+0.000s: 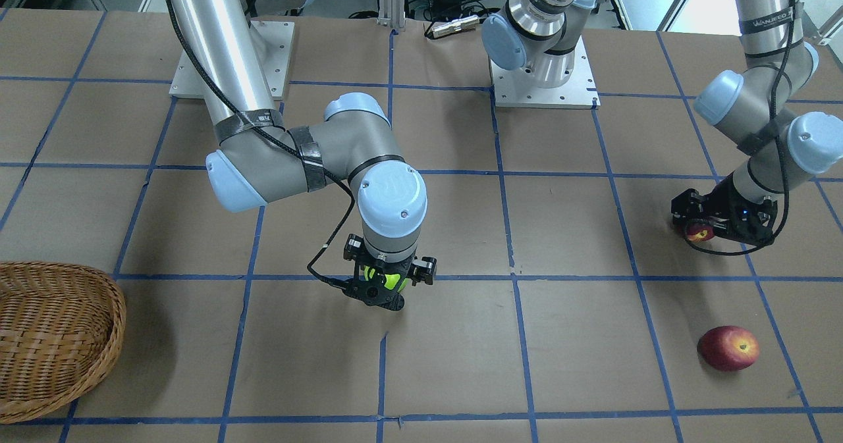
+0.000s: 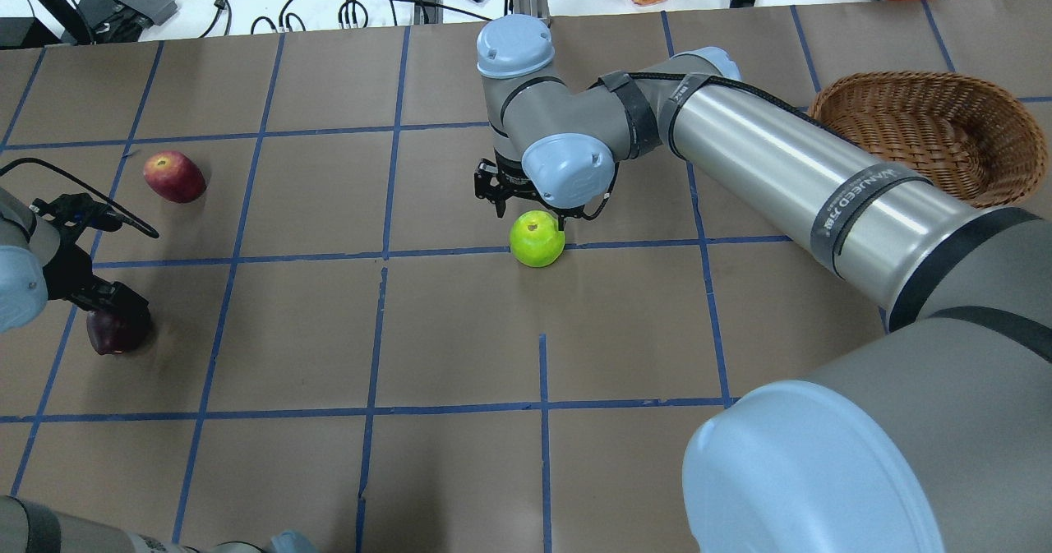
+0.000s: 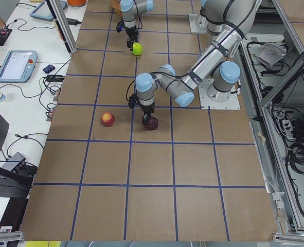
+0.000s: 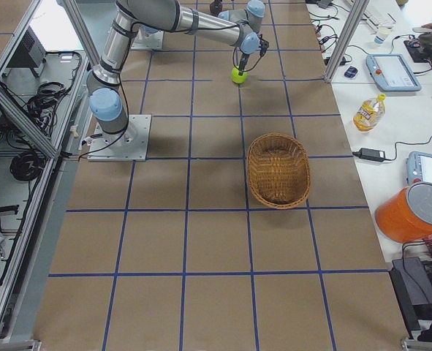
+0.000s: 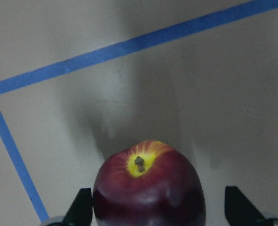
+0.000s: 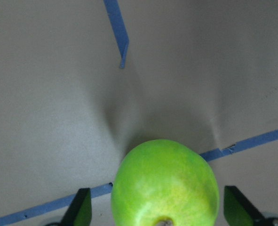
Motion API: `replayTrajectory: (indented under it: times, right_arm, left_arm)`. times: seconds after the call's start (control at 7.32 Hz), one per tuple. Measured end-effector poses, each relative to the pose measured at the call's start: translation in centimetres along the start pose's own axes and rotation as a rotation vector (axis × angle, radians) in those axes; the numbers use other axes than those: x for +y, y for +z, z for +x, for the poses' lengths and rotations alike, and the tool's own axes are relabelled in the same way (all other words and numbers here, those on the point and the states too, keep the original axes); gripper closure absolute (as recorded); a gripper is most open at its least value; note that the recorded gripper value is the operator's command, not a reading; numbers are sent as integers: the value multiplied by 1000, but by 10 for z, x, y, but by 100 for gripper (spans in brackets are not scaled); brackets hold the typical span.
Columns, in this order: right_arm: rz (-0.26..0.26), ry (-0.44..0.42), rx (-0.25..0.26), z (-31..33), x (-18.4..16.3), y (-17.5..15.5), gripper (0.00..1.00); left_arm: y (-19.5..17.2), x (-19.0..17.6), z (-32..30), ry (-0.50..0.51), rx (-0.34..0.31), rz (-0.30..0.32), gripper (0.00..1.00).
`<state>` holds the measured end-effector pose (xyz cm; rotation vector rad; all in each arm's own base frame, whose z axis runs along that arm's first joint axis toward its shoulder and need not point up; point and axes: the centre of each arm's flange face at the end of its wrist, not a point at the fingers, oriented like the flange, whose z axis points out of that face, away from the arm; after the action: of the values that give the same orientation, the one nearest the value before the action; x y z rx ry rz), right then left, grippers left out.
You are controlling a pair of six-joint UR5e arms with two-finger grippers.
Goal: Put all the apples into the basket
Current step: 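Lift green apple into basket with right while left carries dark apple center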
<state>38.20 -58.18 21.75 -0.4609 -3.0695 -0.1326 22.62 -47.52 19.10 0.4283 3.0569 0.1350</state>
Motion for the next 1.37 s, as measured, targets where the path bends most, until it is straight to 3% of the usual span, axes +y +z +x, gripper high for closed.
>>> replayTrajectory:
  times: [0.14, 0.27, 0.41, 0.55, 0.68, 0.96, 1.37]
  right_arm:
    - [-11, -1, 9, 0, 0, 9, 0]
    - [-22, -2, 15, 0, 0, 17, 18]
    - [-30, -5, 18, -1, 0, 21, 75]
    - [-33, -12, 17, -1, 0, 23, 100]
    - [-36, -21, 17, -1, 0, 24, 100]
    - [-35, -30, 14, 5, -3, 12, 100]
    - [-47, -32, 12, 94, -44, -85, 100]
  left_arm:
    - [6, -2, -1, -1, 0, 1, 39]
    - [7, -3, -1, 2, 1, 0, 49]
    - [2, -7, 6, 21, 3, -6, 49]
    - [-10, -16, 23, 54, 6, -14, 49]
    - [-31, -29, 43, 65, 18, -26, 49]
    - [-87, -55, 82, -17, 79, -65, 48]
    - [-151, -97, 182, -209, 99, -66, 48]
